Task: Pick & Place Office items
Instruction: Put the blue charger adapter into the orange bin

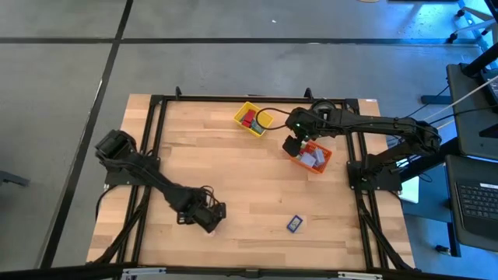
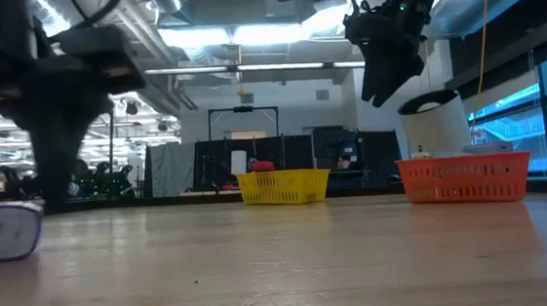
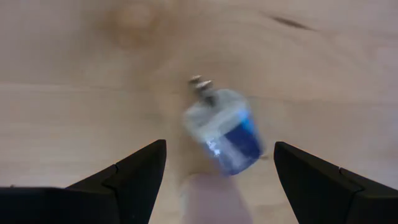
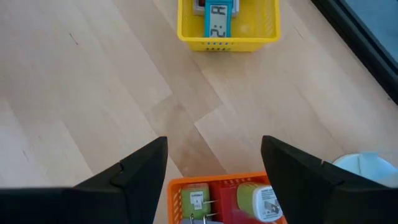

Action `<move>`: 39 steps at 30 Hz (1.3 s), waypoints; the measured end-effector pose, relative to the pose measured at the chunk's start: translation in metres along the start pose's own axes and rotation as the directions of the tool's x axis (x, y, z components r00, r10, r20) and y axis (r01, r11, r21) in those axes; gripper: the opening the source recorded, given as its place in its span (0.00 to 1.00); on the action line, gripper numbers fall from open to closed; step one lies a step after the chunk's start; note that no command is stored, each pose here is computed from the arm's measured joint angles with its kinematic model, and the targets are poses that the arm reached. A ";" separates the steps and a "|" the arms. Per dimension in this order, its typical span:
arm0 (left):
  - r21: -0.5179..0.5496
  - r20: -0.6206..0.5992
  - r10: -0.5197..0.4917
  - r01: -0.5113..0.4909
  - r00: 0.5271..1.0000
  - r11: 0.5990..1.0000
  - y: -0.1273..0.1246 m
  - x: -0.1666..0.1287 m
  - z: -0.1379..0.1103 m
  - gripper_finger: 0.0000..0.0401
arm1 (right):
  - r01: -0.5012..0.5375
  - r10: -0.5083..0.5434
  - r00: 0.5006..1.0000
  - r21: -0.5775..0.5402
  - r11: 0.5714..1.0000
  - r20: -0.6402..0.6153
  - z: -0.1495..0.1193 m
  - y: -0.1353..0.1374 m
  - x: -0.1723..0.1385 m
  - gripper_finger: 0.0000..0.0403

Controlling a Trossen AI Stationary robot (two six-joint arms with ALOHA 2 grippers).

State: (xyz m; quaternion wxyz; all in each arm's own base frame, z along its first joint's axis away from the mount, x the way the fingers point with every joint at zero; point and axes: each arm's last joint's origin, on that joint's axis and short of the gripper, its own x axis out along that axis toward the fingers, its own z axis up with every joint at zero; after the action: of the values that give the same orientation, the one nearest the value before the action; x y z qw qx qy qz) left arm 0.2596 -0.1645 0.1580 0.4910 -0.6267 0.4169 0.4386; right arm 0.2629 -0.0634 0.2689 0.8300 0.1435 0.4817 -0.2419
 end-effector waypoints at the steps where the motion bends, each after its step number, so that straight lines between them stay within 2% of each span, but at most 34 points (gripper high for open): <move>1: -0.005 0.003 -0.009 0.009 1.000 1.000 -0.002 0.001 0.001 0.73 | -0.001 0.001 1.000 -0.005 1.000 0.000 0.000 0.000 0.000 0.65; 12: -0.022 0.049 0.011 -0.010 0.999 1.000 -0.008 0.013 0.011 0.73 | -0.003 0.003 1.000 -0.032 0.999 -0.001 0.000 0.000 0.000 0.65; 16: 0.004 0.046 0.011 -0.011 0.999 1.000 -0.008 0.013 0.011 0.71 | -0.003 0.003 1.000 -0.036 0.999 0.000 0.000 0.000 0.000 0.65; 20: 0.029 0.010 0.040 -0.040 0.999 0.999 -0.008 0.013 0.010 0.62 | -0.003 0.003 1.000 -0.043 0.999 0.000 0.000 0.000 0.000 0.65; 27: 0.053 0.000 0.040 -0.040 0.999 0.998 -0.008 0.013 0.009 0.38 | -0.010 0.012 0.999 -0.055 0.998 0.031 0.003 0.001 0.000 0.65; 29: 0.071 0.010 0.013 -0.014 1.000 0.997 -0.009 0.013 0.009 0.32 | -0.014 0.016 0.999 -0.052 0.999 0.042 0.004 0.001 0.000 0.65; 33: 0.131 0.073 -0.108 0.098 0.991 0.987 -0.017 0.012 0.010 0.32 | -0.016 0.018 0.999 -0.037 0.999 0.047 0.005 0.002 0.000 0.65; 39: 0.215 0.214 -0.335 0.291 0.917 0.932 -0.040 -0.004 0.027 0.32 | -0.024 0.025 0.997 -0.021 0.999 0.069 0.007 0.002 0.000 0.65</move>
State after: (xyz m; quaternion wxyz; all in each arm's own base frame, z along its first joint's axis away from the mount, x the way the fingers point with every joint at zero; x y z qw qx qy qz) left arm 0.2931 -0.1306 0.1681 0.6573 -0.5793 0.2840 0.3896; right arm 0.2690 -0.0646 0.2726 0.8506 0.1324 0.4532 -0.2315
